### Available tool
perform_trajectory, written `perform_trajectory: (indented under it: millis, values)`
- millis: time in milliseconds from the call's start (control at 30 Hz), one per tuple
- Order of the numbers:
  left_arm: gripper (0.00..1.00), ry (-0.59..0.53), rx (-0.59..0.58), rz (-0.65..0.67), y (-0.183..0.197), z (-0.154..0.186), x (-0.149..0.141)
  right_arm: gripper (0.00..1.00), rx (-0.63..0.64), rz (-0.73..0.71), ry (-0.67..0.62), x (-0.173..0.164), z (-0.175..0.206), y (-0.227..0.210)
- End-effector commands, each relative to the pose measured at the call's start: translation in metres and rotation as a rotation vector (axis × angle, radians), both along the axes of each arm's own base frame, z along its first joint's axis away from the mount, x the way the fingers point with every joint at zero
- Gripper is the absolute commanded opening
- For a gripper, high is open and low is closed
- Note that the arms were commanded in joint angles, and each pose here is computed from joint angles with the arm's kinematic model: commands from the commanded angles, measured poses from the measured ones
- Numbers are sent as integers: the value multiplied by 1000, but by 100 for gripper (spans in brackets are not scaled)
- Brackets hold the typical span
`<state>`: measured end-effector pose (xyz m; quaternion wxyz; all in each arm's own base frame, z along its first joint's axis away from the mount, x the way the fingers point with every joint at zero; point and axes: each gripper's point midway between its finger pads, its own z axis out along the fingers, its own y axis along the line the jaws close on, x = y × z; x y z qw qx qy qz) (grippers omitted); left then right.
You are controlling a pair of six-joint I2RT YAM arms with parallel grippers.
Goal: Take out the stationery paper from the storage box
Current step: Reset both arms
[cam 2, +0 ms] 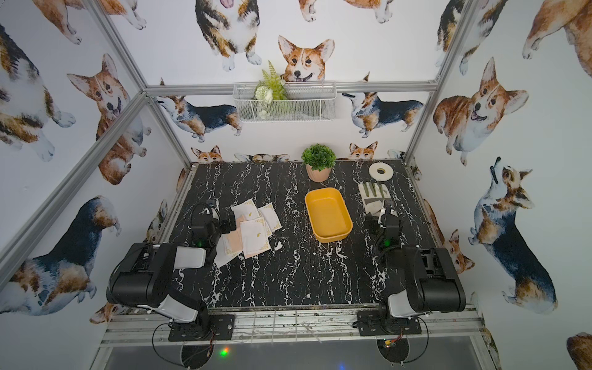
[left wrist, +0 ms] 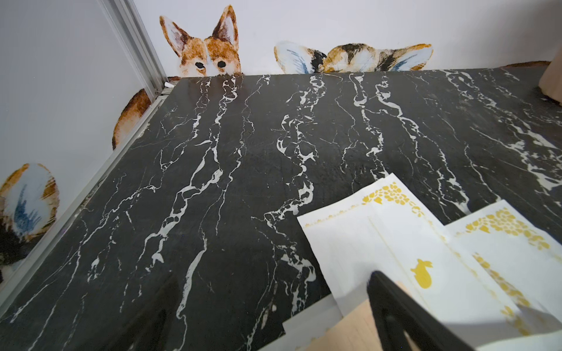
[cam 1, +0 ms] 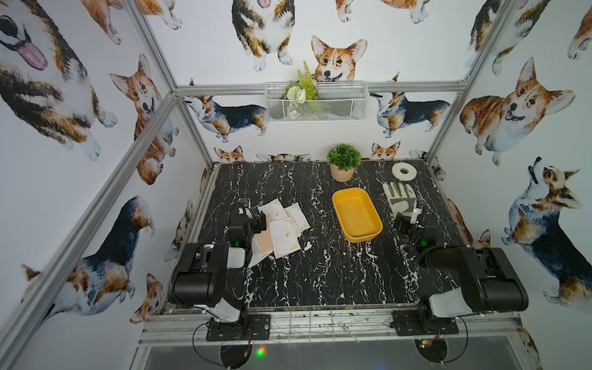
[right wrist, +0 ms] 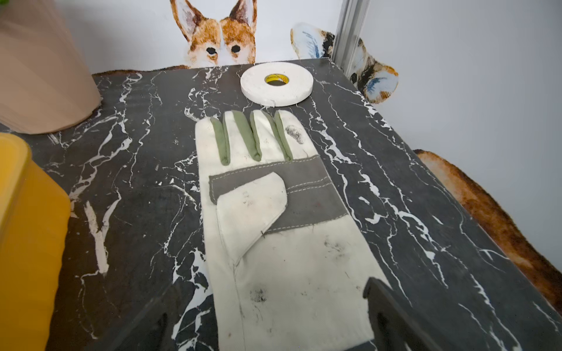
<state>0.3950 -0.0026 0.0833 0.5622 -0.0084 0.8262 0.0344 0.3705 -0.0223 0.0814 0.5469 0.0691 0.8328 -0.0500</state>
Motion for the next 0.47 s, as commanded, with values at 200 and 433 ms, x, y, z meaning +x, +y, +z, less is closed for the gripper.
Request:
perform_trajectory:
  millis: [200, 433]
  values:
    - [100, -14, 4, -7, -2, 5, 5, 100, 27, 26, -36, 3, 9, 7]
    - [100, -25, 5, -8, -3, 6, 3, 100, 25, 24, -44, 3, 9, 6]
